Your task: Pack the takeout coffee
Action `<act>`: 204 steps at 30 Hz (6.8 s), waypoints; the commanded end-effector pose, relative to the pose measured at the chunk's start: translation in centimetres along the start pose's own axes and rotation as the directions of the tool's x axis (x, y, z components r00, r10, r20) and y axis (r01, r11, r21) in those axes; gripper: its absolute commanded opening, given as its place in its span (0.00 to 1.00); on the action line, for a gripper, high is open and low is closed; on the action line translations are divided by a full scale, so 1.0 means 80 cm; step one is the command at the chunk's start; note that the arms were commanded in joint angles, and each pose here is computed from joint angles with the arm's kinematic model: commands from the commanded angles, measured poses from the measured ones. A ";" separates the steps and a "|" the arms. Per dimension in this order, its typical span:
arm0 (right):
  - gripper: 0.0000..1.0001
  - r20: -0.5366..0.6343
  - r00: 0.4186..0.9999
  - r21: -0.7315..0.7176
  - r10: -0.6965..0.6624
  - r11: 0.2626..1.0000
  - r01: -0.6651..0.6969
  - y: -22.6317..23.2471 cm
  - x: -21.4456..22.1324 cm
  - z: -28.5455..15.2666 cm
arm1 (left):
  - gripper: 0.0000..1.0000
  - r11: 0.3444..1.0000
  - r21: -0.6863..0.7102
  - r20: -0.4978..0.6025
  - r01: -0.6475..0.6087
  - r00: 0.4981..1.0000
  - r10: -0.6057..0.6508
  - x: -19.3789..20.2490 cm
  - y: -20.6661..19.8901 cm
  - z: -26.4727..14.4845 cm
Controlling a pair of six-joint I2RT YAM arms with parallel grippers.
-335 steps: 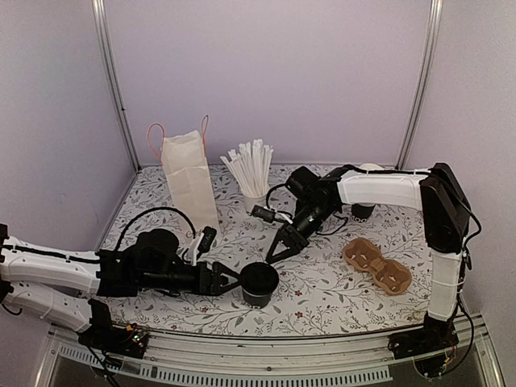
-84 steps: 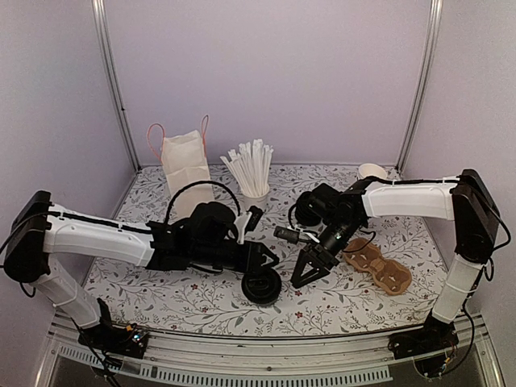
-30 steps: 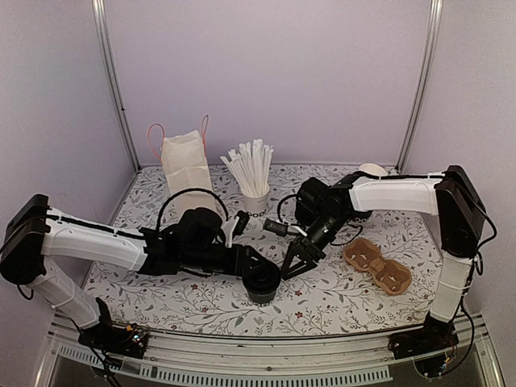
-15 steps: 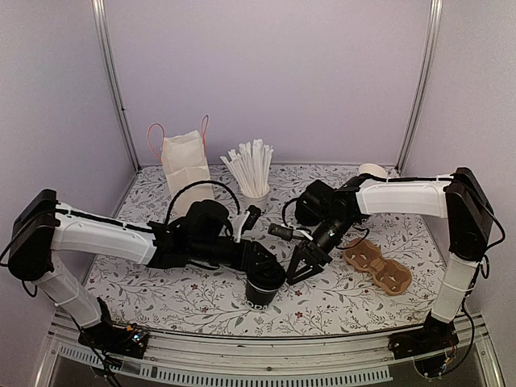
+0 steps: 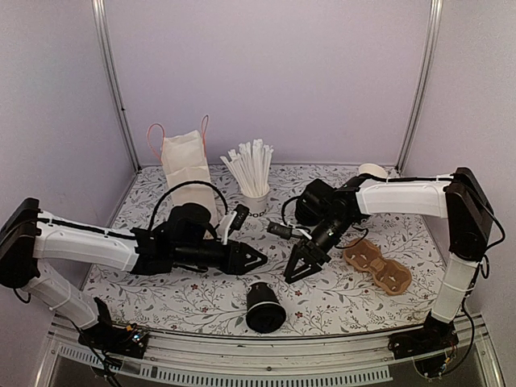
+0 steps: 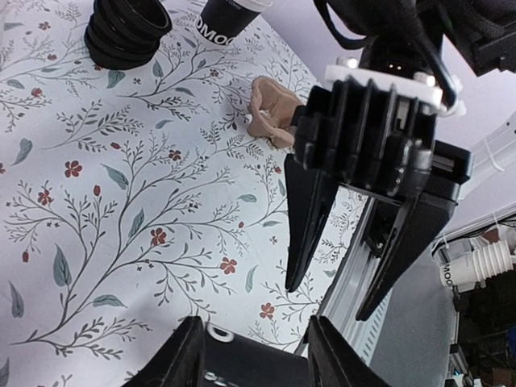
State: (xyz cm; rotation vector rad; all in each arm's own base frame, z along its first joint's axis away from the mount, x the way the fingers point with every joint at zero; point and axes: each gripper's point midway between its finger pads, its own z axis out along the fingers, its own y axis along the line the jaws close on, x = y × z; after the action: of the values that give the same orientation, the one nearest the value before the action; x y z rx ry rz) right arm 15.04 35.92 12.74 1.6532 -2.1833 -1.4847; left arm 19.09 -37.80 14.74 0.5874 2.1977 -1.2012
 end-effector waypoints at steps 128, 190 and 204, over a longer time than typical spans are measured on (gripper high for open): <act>0.89 -0.713 0.334 0.190 -0.616 0.289 0.938 -0.057 0.127 0.035 | 0.85 0.855 -0.202 0.264 -0.477 0.814 0.517 0.120 -0.044 -0.058; 0.97 -0.008 0.967 0.639 0.254 0.745 -0.191 -0.148 0.073 -0.094 | 0.91 0.929 -0.348 0.355 -0.129 0.898 0.258 0.089 0.027 -0.093; 0.69 0.013 0.999 0.447 0.050 0.893 -0.051 -0.107 0.054 -0.064 | 1.00 0.962 -0.249 0.378 -0.114 0.903 0.204 0.059 0.022 -0.093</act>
State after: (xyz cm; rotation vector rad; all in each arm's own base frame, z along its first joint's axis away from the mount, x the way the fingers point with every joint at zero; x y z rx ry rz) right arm 22.96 28.20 5.28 1.5426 -2.7556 -0.8197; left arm 14.13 -29.45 12.21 0.3833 1.8831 -0.7884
